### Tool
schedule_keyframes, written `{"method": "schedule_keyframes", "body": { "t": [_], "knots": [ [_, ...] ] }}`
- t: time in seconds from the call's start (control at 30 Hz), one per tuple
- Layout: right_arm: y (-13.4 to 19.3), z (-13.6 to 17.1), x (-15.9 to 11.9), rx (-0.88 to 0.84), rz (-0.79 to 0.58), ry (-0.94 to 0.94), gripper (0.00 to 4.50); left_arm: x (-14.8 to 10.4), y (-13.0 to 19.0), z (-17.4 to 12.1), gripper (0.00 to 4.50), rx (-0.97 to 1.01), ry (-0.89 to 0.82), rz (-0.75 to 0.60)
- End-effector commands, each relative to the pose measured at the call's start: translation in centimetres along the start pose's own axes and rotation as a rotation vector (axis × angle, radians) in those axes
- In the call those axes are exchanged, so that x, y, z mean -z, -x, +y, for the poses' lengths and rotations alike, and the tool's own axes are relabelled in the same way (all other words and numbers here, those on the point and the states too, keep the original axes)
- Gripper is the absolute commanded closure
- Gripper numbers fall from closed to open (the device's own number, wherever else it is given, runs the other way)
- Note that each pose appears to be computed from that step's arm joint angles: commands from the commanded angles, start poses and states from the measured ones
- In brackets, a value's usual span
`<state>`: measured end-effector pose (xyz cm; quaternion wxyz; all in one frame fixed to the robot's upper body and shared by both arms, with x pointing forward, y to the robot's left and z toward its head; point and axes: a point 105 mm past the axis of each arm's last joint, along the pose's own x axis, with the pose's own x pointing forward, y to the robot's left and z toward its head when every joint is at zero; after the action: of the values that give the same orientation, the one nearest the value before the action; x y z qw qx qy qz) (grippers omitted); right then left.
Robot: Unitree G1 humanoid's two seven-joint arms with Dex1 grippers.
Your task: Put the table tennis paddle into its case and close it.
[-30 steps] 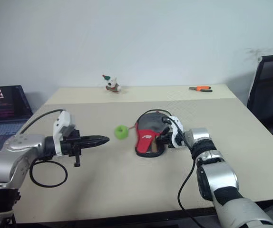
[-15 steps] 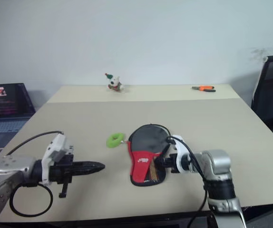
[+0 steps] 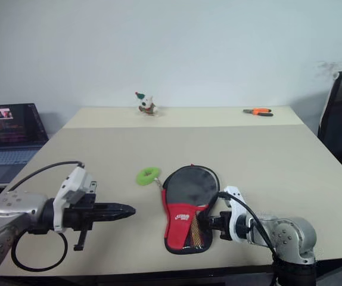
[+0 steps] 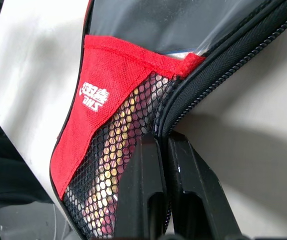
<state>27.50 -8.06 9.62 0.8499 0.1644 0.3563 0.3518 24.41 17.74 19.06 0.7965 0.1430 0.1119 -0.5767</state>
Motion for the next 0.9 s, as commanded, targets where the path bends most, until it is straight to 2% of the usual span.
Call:
{"method": "schedule_keyframes", "body": {
  "t": [0.03, 0.37, 0.47, 0.63, 0.73, 0.8, 0.83, 0.9],
  "knots": [
    [0.7, 1.4, 0.4, -0.047, -0.018, 0.002, 4.47, -0.6, 0.1, -0.2, 4.50, 0.012, -0.031, 0.002],
    [0.8, 1.1, 0.2, 0.013, 0.007, -0.015, 4.47, -0.6, -0.1, -0.3, 4.50, 0.020, -0.038, 0.010],
    [1.1, 0.7, -0.2, 0.041, 0.012, 0.013, 3.73, -0.5, -0.2, -0.4, 4.50, 0.019, -0.041, 0.012],
    [2.3, 0.4, -0.9, 0.078, 0.009, 0.115, 2.02, -0.4, -0.2, -0.5, 4.50, 0.011, -0.039, 0.011],
    [3.0, 2.3, -1.9, -0.020, -0.034, 0.192, 0.97, -0.1, -0.1, -0.5, 4.50, 0.001, -0.032, 0.013],
    [3.7, 3.8, -3.8, -0.096, -0.098, 0.267, 0.26, -0.2, 0.0, -0.1, 4.50, -0.030, -0.035, -0.004],
    [3.9, 4.2, -5.3, -0.111, -0.146, 0.301, 0.02, -0.3, 0.0, 0.3, 4.50, -0.053, -0.039, -0.016],
    [3.9, 5.2, -7.7, -0.149, -0.226, 0.364, 0.02, -0.5, 0.2, 1.4, 4.50, -0.114, -0.045, -0.036]
  ]
}}
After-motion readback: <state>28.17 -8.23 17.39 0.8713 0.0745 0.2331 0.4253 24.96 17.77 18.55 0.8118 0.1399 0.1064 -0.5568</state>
